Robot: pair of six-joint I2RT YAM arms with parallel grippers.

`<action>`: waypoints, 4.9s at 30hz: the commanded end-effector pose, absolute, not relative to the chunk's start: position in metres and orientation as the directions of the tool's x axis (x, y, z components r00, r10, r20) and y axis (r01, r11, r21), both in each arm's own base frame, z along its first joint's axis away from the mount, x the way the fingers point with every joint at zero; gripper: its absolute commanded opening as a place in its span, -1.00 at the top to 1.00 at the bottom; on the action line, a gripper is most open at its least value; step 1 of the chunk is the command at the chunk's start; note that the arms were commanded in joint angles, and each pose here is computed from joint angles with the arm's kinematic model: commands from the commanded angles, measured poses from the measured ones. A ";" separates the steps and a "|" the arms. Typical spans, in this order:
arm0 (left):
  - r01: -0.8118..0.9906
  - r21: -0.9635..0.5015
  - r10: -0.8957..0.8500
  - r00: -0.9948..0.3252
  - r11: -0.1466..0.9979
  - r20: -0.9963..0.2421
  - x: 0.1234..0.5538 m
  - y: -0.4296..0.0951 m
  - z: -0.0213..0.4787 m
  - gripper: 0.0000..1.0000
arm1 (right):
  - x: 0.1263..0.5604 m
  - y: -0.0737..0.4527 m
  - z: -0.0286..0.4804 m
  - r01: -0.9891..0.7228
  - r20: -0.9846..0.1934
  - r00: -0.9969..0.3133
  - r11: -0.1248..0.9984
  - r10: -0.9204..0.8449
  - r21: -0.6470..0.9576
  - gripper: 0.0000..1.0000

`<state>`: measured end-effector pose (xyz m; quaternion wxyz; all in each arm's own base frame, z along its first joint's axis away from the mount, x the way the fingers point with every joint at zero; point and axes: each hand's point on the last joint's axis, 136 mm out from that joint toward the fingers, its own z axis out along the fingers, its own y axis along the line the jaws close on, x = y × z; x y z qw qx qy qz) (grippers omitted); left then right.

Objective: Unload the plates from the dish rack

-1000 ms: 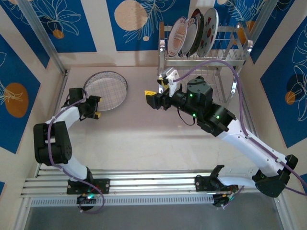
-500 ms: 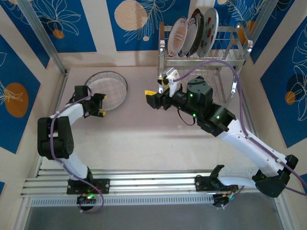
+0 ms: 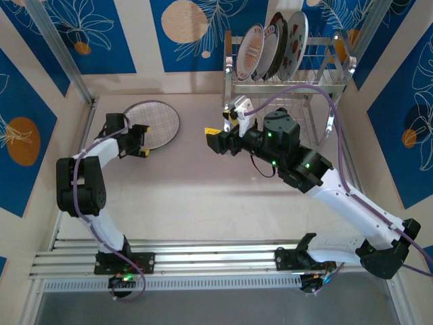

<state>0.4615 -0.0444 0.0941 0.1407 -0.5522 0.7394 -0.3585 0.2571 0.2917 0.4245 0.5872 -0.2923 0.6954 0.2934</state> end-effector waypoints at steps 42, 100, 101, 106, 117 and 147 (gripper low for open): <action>0.411 -0.743 -0.497 -0.560 0.528 -0.663 0.367 -0.226 0.430 -0.68 | 0.401 0.044 0.512 -0.071 -0.957 -0.136 0.961 0.258 0.269 -0.34; 0.752 -0.427 -0.475 -0.172 0.503 -0.863 0.263 -0.213 0.581 -0.86 | 0.526 0.043 0.458 -0.044 -0.930 -0.283 0.965 0.235 0.257 0.10; 0.752 -0.426 -0.474 -0.171 0.504 -0.863 0.262 -0.213 0.581 -0.86 | 0.526 0.043 0.457 -0.043 -0.930 -0.285 0.966 0.234 0.256 0.11; 0.746 -0.421 -0.475 -0.161 0.515 -0.865 0.262 -0.210 0.582 -0.85 | 0.528 0.047 0.456 -0.044 -0.929 -0.288 0.966 0.233 0.255 0.20; 0.747 -0.419 -0.477 -0.156 0.516 -0.865 0.259 -0.208 0.583 -0.86 | 0.530 0.052 0.459 -0.008 -0.932 -0.284 0.972 0.224 0.236 0.39; 0.726 -0.438 -0.499 -0.151 0.530 -0.854 0.260 -0.202 0.578 -0.86 | 0.521 0.054 0.514 0.110 -0.988 -0.116 0.990 0.099 0.086 1.00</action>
